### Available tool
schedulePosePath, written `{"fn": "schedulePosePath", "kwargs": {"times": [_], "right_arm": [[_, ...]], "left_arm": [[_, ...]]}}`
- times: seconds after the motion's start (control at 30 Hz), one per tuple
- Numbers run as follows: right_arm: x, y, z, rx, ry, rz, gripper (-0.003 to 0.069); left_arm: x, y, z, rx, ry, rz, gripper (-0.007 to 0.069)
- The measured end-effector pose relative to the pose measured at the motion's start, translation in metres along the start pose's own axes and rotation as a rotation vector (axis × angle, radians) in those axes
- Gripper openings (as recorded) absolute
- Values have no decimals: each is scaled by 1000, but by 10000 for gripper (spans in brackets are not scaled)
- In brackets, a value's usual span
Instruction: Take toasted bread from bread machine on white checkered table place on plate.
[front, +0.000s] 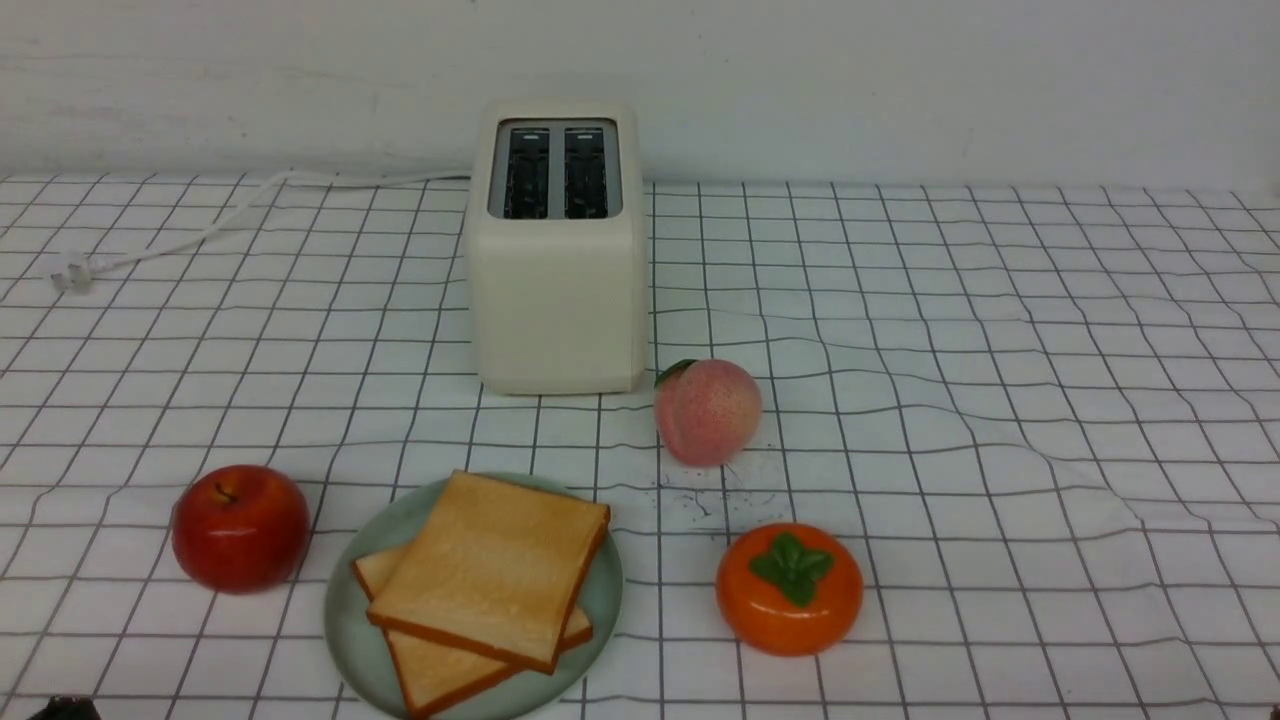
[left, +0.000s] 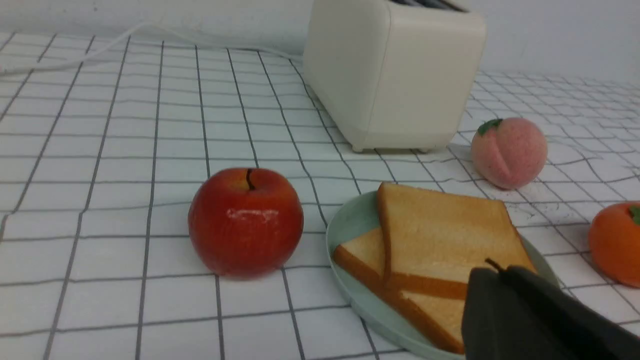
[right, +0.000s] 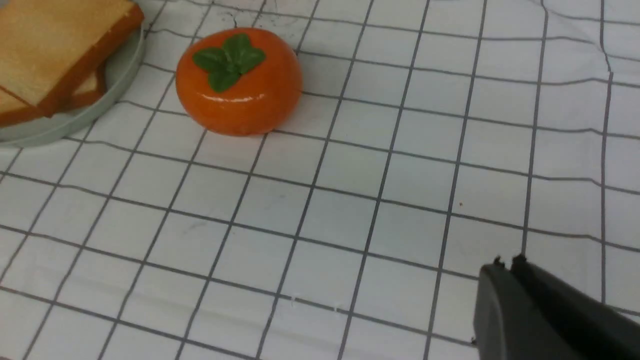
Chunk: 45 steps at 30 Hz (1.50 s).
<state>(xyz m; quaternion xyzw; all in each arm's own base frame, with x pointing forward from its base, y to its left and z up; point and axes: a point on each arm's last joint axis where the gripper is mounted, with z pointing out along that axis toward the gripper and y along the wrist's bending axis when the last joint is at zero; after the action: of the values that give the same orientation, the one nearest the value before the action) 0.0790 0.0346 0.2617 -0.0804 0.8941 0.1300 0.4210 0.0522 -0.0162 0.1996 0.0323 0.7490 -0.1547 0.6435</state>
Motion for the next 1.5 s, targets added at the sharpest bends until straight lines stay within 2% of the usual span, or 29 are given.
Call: {"fn": "schedulePosePath", "kwargs": {"times": [0.2, 0.43, 0.67, 0.87, 1.1, 1.5], "right_arm": [[2, -5, 0, 32, -56, -30, 0], [49, -33, 3, 206, -334, 152, -20], [77, -40, 12, 273, -429, 249, -20], [81, -41, 19, 257, -449, 237, -20], [85, -39, 25, 253, -432, 80, -20], [87, -38, 25, 255, -396, 59, -18]], "left_arm": [[8, 1, 1, -4, 49, -1, -13], [11, 1, 1, -6, 85, -1, -13], [11, 1, 1, -6, 87, -1, -11], [11, 1, 1, -6, 87, -1, -9], [11, 1, 1, -6, 87, -1, -8], [11, 1, 1, -6, 87, -1, 0]]}}
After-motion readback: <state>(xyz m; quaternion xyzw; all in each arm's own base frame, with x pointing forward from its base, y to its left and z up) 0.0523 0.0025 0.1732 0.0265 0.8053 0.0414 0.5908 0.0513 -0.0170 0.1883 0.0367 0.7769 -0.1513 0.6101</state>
